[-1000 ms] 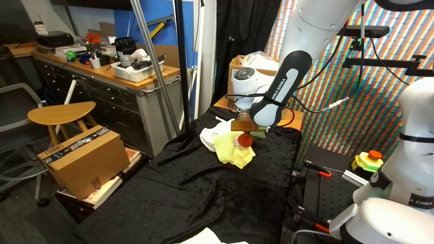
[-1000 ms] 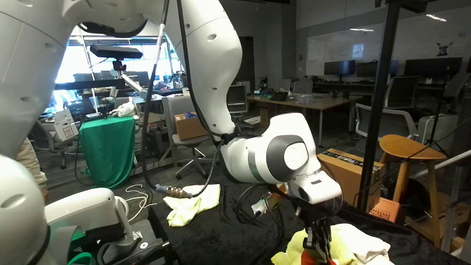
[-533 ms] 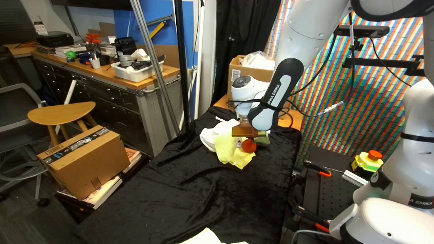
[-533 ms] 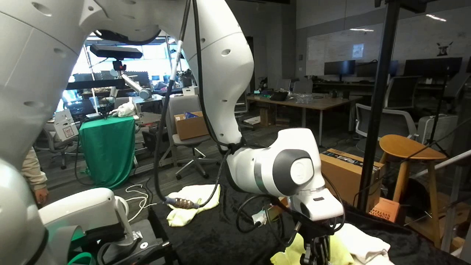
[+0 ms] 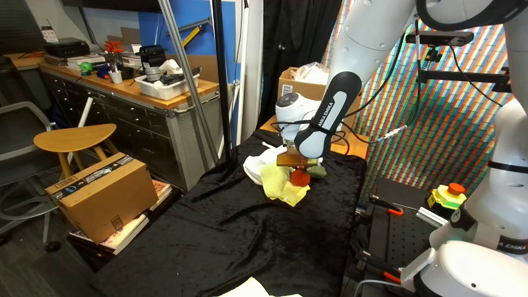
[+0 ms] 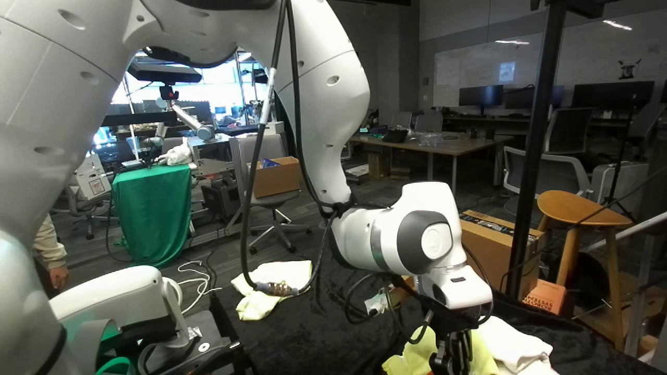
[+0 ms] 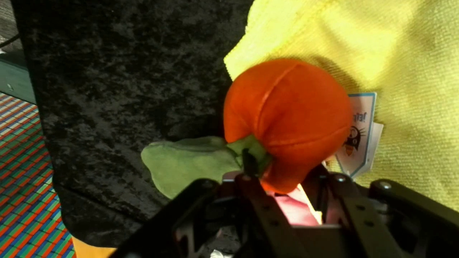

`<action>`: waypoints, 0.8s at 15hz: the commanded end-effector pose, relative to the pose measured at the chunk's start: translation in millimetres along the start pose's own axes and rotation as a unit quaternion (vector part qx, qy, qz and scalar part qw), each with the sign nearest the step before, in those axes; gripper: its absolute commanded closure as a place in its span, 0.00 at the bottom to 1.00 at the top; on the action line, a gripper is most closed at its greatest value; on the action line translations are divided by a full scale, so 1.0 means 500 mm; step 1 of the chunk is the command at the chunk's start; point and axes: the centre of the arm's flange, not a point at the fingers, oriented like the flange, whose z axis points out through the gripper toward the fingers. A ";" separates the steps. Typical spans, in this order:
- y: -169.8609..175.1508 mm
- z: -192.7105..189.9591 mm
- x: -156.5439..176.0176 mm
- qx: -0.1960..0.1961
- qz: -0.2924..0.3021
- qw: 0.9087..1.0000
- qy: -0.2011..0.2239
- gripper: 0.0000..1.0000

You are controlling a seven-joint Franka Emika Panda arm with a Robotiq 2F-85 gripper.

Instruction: Pile up all the objects on the table

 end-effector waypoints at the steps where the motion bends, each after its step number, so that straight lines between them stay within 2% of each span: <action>1: -0.010 -0.021 0.012 -0.003 0.007 1.000 0.007 0.32; 5: 0.001 -0.057 0.025 -0.002 0.008 1.000 0.025 0.03; 6: 0.003 -0.067 0.028 0.000 0.007 1.000 0.029 0.00; 9: 0.005 -0.100 0.038 0.008 0.005 0.999 0.049 0.00; 12: 0.014 -0.129 0.010 0.024 -0.028 0.997 0.067 0.00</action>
